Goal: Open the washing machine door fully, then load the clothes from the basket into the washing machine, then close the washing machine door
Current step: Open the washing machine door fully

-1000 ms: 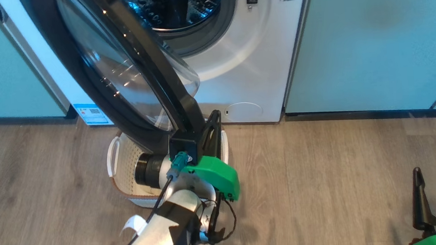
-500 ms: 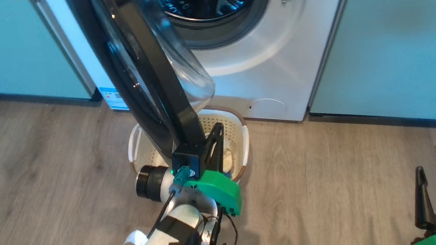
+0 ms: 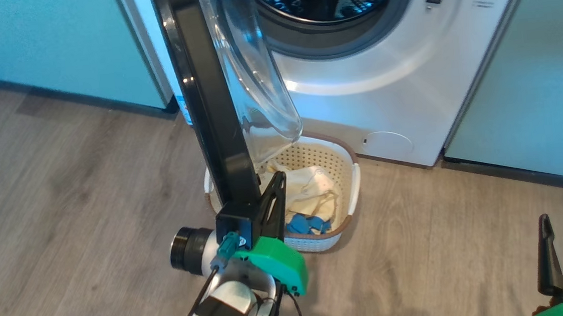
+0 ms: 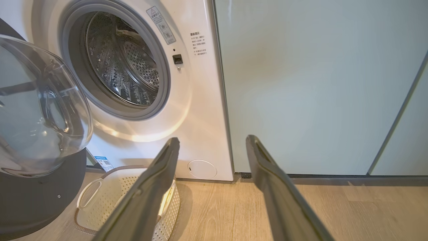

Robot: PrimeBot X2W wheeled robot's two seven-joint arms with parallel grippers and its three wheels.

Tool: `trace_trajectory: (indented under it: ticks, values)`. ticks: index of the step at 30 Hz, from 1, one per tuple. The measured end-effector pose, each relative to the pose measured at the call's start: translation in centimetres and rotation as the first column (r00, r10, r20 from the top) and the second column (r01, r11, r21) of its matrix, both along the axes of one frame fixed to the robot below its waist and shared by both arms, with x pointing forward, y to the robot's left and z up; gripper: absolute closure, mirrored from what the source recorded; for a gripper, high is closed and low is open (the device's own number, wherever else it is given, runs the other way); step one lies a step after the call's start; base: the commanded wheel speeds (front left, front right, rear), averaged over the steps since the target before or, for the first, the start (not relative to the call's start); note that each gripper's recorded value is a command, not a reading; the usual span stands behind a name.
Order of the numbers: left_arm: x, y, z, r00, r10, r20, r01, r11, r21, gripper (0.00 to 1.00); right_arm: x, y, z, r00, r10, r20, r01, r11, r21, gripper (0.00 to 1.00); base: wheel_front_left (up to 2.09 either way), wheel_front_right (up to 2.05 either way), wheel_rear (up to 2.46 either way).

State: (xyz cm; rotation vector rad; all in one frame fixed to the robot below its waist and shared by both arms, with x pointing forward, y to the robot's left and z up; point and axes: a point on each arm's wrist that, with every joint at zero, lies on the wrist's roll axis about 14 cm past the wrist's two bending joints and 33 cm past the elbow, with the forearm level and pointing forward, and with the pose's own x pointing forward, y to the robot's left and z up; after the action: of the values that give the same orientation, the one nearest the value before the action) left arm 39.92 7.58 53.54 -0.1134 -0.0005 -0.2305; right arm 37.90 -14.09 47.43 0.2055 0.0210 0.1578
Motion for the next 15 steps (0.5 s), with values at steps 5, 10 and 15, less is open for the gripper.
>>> trace_trajectory:
  ticks: [5,10,15]
  values:
    - [-0.8,2.1,-0.7,0.999,0.050,-0.013,-0.050,0.999,0.021,1.00,0.5,1.3,-0.1,0.999,0.039,-0.001,-0.039,0.999,0.004,0.00,0.00,0.00,0.00]
    - [-1.7,4.1,-1.5,0.994,0.102,-0.028,-0.101,0.994,0.035,1.00,0.8,2.3,0.0,0.998,0.070,0.004,-0.070,0.998,-0.003,0.00,0.00,0.00,0.00]
    - [-2.4,6.2,-1.7,0.987,0.156,-0.028,-0.155,0.987,0.045,1.00,0.9,2.9,0.4,0.996,0.086,0.015,-0.086,0.996,-0.003,0.00,0.00,0.00,0.00]
